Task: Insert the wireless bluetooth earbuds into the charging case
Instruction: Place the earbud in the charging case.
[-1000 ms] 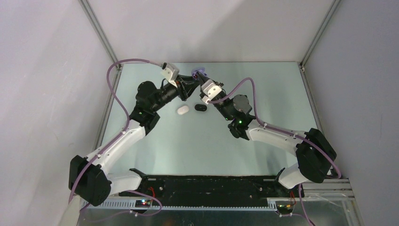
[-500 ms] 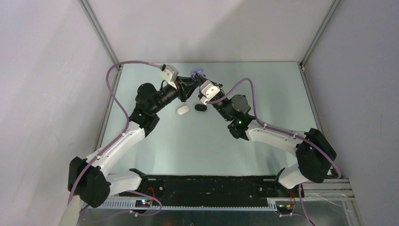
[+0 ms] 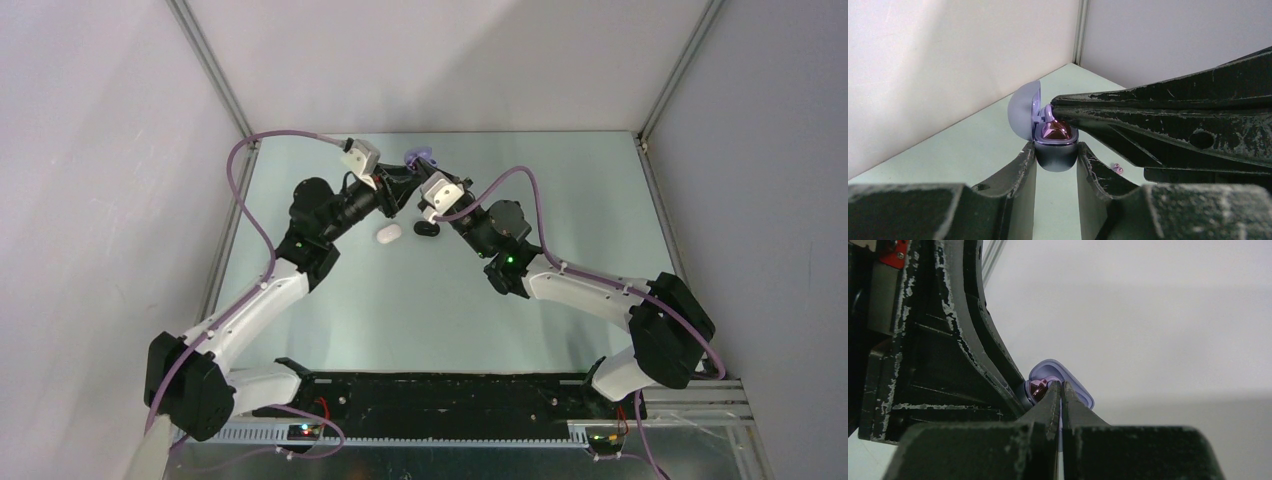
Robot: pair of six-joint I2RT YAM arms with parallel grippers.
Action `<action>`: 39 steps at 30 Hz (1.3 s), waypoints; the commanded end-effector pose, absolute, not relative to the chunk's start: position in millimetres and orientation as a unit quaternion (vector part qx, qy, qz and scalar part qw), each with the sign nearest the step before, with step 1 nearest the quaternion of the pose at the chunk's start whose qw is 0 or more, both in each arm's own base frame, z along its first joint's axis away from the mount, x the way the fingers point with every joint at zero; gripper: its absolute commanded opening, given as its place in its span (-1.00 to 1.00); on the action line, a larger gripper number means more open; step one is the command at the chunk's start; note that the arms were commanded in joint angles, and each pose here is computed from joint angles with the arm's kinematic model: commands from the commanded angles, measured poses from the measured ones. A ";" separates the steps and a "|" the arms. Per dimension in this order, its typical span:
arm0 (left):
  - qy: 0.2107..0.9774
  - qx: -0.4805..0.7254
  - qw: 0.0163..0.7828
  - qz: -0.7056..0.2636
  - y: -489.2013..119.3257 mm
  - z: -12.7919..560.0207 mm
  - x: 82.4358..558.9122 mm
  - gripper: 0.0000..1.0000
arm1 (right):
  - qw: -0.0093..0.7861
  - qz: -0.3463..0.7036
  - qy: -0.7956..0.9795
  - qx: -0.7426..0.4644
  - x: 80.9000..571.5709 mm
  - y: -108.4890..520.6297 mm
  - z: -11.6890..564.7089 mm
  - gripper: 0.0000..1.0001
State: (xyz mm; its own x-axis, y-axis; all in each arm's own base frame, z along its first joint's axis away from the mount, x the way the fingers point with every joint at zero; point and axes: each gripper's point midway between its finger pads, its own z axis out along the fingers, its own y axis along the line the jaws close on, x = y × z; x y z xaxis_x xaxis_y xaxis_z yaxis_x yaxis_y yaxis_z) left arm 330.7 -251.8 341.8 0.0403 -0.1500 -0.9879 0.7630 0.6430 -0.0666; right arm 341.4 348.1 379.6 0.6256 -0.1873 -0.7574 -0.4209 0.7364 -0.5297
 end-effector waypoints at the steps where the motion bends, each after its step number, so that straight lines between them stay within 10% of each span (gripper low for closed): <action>1: 0.550 0.245 0.728 -0.327 -243.8 384.9 324.6 -1.00 | 0.817 0.048 0.438 -0.373 346.3 342.6 371.9 -1.00; 24: 0.552 0.248 0.728 -0.322 -243.3 374.8 325.5 -1.00 | 0.752 0.069 0.454 -0.472 331.3 345.9 339.0 -0.75; 32: 0.548 0.314 0.713 -0.304 -247.0 354.6 322.9 -1.00 | 0.695 0.168 0.486 -0.502 304.4 314.3 360.5 0.00; 39: 0.535 0.412 0.670 -0.308 -258.2 322.9 310.6 -1.00 | 0.646 0.198 0.507 -0.535 292.8 304.1 350.6 0.22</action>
